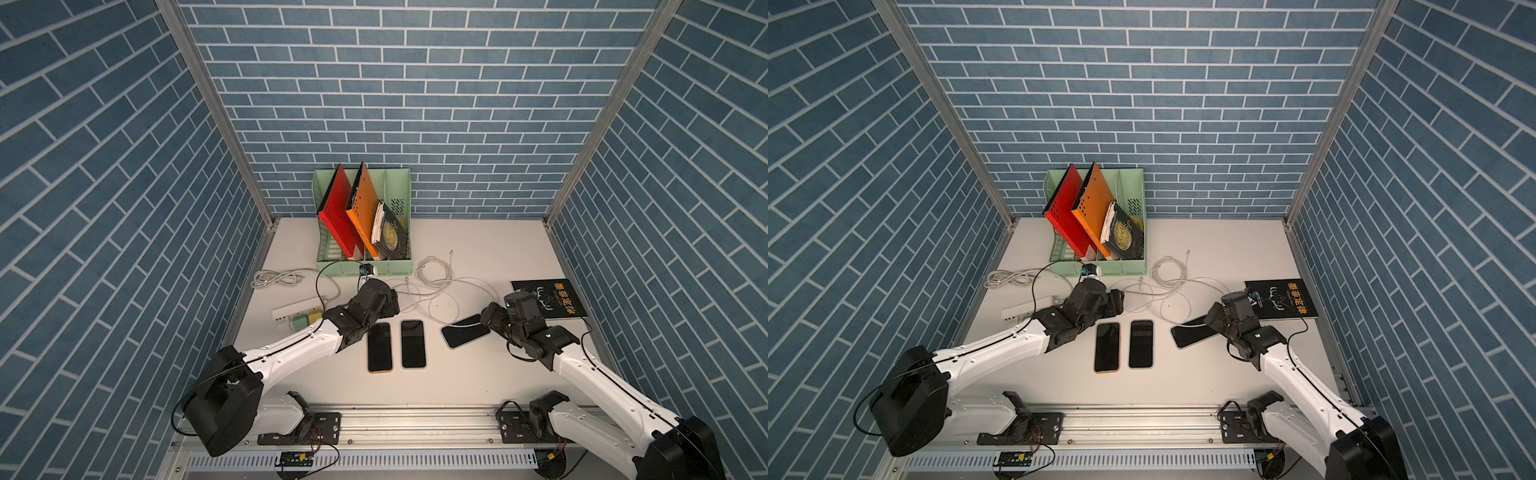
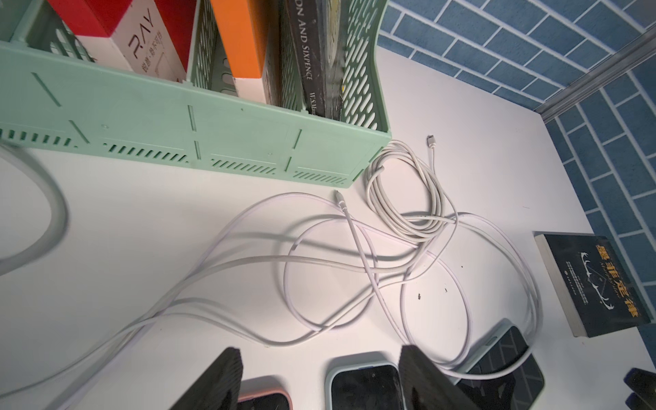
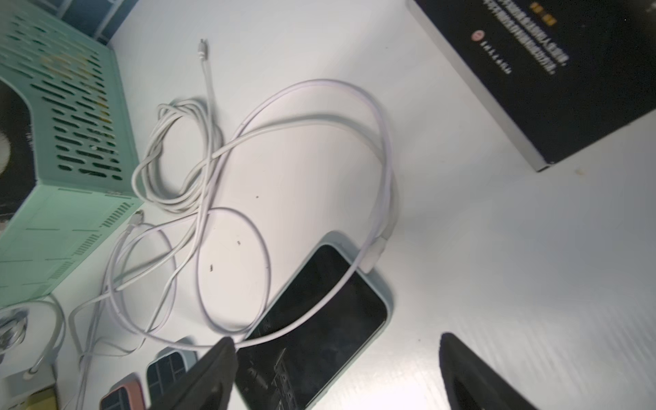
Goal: Unplug the charging cable from the phone
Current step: Adjust the phone at the center of the board.
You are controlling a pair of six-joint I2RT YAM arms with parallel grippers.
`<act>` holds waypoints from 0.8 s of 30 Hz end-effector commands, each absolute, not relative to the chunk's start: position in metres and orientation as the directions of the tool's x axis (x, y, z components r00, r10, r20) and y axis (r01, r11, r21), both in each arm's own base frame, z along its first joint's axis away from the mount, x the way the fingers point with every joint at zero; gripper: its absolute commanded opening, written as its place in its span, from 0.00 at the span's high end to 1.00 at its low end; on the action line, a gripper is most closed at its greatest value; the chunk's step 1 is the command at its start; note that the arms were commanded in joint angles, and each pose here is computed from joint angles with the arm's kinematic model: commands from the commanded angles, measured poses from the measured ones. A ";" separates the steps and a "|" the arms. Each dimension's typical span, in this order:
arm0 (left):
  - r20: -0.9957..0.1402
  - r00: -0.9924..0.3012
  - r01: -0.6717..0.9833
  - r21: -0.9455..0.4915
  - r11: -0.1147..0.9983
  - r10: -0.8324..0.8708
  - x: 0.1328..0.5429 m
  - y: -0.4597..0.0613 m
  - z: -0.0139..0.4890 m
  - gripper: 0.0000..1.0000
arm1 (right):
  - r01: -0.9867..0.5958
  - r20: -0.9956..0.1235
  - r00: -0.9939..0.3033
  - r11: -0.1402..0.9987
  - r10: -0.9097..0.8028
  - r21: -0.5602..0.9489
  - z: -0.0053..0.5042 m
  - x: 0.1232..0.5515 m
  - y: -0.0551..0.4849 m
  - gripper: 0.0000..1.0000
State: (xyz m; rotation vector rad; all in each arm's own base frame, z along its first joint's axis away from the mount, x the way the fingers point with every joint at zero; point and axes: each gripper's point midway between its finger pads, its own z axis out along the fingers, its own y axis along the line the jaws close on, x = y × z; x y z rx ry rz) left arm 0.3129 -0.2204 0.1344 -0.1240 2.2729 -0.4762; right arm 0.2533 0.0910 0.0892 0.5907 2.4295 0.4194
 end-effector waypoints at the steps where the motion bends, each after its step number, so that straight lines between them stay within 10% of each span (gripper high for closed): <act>1: -0.692 -0.678 0.079 -0.403 0.912 -0.247 0.316 -0.232 0.142 0.26 | 0.263 -0.470 -0.741 0.851 0.479 0.454 0.085 0.259 0.091 0.15; 7: -0.688 -0.681 0.060 -0.395 0.917 -0.252 0.315 -0.228 0.137 0.26 | 0.266 -0.435 -0.758 0.839 0.486 0.474 0.077 0.266 0.089 0.40; 16: -0.684 -0.687 0.058 -0.387 0.920 -0.244 0.317 -0.230 0.130 0.26 | 0.274 -0.427 -0.781 0.864 0.456 0.422 0.065 0.256 0.082 0.47; 24: -0.681 -0.694 0.064 -0.378 0.924 -0.231 0.318 -0.232 0.126 0.26 | 0.281 -0.381 -0.815 0.872 0.438 0.400 0.050 0.258 0.086 0.83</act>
